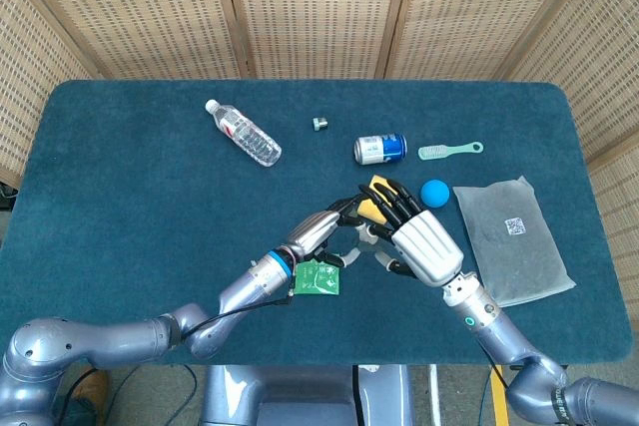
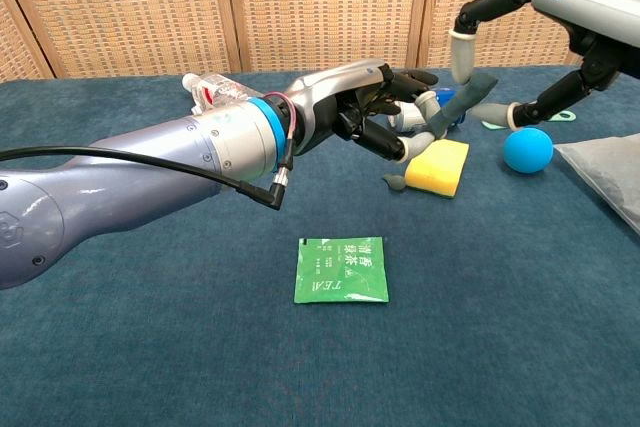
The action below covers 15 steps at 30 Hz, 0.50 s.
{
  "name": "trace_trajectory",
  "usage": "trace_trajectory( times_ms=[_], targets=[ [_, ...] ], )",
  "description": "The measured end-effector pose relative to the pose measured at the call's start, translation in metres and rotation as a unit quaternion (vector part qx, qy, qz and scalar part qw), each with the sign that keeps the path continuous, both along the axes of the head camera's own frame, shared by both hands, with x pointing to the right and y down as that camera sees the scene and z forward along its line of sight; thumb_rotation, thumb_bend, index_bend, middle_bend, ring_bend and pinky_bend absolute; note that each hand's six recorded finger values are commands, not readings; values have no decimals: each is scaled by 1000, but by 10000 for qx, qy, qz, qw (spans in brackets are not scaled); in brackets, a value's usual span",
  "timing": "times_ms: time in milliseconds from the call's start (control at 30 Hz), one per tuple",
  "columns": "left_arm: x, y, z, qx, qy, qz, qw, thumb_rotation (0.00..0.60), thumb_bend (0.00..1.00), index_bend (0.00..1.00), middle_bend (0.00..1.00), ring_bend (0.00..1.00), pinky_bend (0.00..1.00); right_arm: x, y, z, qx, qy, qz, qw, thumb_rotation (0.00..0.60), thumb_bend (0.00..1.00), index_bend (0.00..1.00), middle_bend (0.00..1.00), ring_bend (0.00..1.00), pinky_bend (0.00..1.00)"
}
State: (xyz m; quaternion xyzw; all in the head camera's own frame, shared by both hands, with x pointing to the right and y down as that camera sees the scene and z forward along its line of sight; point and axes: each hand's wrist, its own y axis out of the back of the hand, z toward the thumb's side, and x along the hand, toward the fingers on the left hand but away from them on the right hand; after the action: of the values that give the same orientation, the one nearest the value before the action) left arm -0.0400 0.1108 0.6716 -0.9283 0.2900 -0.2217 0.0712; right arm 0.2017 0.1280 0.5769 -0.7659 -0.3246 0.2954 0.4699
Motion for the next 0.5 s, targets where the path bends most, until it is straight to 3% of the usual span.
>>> trace_trajectory(
  times_ms=[500],
  targets=[
    [0, 2, -4, -27, 47, 24, 10000, 600, 524, 823, 0, 0, 0, -4, 2, -2, 141, 125, -100, 9998, 600, 496, 569, 86, 0, 0]
  ],
)
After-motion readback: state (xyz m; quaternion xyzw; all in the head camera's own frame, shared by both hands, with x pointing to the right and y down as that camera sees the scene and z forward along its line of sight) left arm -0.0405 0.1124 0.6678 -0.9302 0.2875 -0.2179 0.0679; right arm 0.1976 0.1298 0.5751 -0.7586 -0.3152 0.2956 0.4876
